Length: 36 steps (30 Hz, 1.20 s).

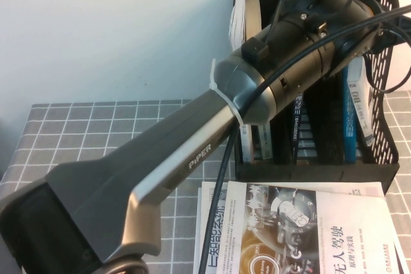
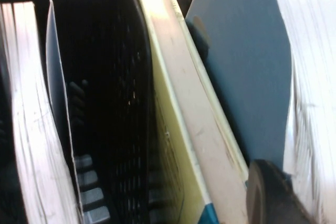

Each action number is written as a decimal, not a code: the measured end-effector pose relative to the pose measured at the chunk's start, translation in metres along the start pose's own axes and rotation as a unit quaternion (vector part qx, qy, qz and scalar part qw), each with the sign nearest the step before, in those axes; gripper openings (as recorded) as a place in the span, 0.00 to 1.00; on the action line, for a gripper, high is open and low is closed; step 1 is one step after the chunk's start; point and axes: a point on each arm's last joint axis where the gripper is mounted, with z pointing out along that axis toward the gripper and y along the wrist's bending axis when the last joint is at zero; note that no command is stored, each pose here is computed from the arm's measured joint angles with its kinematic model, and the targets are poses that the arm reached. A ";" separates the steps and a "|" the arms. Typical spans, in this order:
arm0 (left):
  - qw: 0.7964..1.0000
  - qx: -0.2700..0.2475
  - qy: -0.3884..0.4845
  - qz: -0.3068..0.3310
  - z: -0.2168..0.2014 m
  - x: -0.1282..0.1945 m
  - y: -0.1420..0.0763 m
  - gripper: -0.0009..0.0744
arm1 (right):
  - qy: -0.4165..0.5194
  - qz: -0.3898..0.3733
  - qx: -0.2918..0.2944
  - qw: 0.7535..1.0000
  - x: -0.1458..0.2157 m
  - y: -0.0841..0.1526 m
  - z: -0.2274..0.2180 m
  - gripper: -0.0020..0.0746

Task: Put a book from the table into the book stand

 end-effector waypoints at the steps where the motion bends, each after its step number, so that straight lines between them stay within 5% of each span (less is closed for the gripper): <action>1: 1.000 0.001 -0.001 0.001 0.000 0.000 0.000 0.18 | 0.010 0.007 -0.010 1.000 0.008 0.000 0.007 0.02; 11: 0.999 0.016 -0.013 -0.026 0.013 -0.007 0.018 0.36 | 0.052 0.050 -0.145 0.987 0.066 0.018 0.128 0.02; 17: 1.000 0.012 -0.011 -0.025 0.014 -0.011 0.027 0.54 | 0.006 0.024 -0.118 0.993 0.063 0.032 0.187 0.02; 24: 1.000 -0.007 0.001 0.019 -0.023 -0.034 0.031 0.62 | -0.055 -0.046 -0.077 0.994 0.030 0.021 0.189 0.02; 28: 0.999 -0.019 -0.008 0.030 -0.066 -0.060 0.035 0.55 | -0.101 -0.048 -0.054 0.992 0.003 0.009 0.178 0.02; 36: 0.995 -0.059 0.038 0.071 -0.119 -0.074 0.043 0.08 | -0.136 -0.085 -0.082 0.984 -0.024 0.011 0.164 0.02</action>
